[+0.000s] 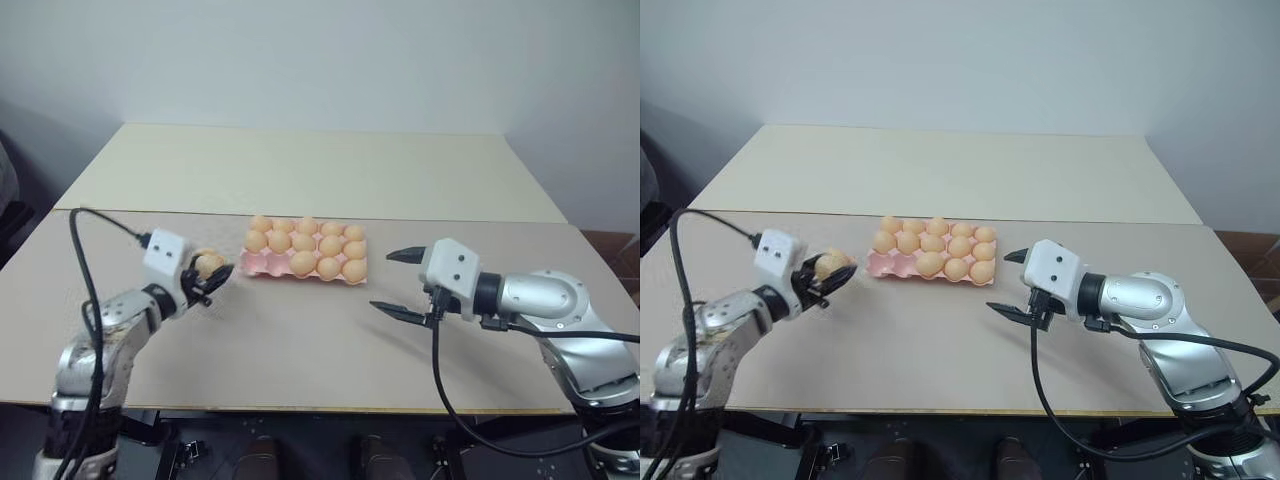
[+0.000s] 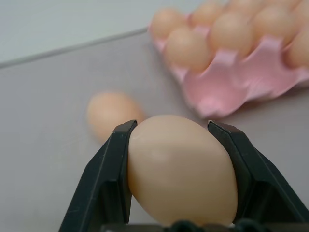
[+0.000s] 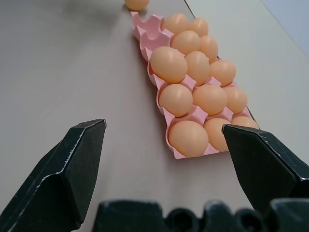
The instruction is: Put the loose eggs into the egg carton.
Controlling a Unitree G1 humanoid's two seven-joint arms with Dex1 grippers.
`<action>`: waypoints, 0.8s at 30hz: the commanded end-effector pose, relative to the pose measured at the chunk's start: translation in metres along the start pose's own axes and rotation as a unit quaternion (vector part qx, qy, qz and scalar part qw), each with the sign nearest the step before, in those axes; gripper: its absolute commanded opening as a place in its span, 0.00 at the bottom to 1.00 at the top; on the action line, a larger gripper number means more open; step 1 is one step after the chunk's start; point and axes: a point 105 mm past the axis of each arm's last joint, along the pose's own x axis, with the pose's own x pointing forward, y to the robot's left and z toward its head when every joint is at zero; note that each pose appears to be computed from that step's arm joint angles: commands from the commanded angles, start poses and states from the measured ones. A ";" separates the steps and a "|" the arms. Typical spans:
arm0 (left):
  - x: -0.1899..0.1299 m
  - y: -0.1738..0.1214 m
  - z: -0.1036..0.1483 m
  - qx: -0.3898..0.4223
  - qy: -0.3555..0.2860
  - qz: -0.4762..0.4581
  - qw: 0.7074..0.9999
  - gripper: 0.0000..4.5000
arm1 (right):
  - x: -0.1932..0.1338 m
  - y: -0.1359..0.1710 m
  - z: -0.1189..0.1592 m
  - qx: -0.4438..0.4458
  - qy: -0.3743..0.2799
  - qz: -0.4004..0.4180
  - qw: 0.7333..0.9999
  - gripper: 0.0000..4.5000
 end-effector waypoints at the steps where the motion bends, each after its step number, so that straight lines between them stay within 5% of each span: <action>1: 0.019 -0.010 0.017 0.019 -0.039 -0.039 0.998 0.47 | -0.005 -0.005 0.009 -0.017 -0.008 -0.033 0.999 1.00; 8: 0.059 -0.015 0.023 0.040 -0.057 -0.086 0.994 0.47 | -0.009 -0.001 0.009 -0.012 0.000 -0.061 0.998 1.00; 21: 0.069 -0.028 0.015 0.023 -0.042 -0.150 0.987 0.47 | -0.012 0.002 0.007 0.000 0.014 -0.082 0.997 1.00; 22: 0.068 -0.029 0.014 0.021 -0.042 -0.154 0.987 0.63 | -0.011 0.002 0.007 -0.001 0.015 -0.082 0.997 1.00; 24: 0.068 -0.026 0.015 0.016 -0.044 -0.141 0.989 0.75 | -0.011 0.000 0.007 -0.002 0.015 -0.082 0.996 1.00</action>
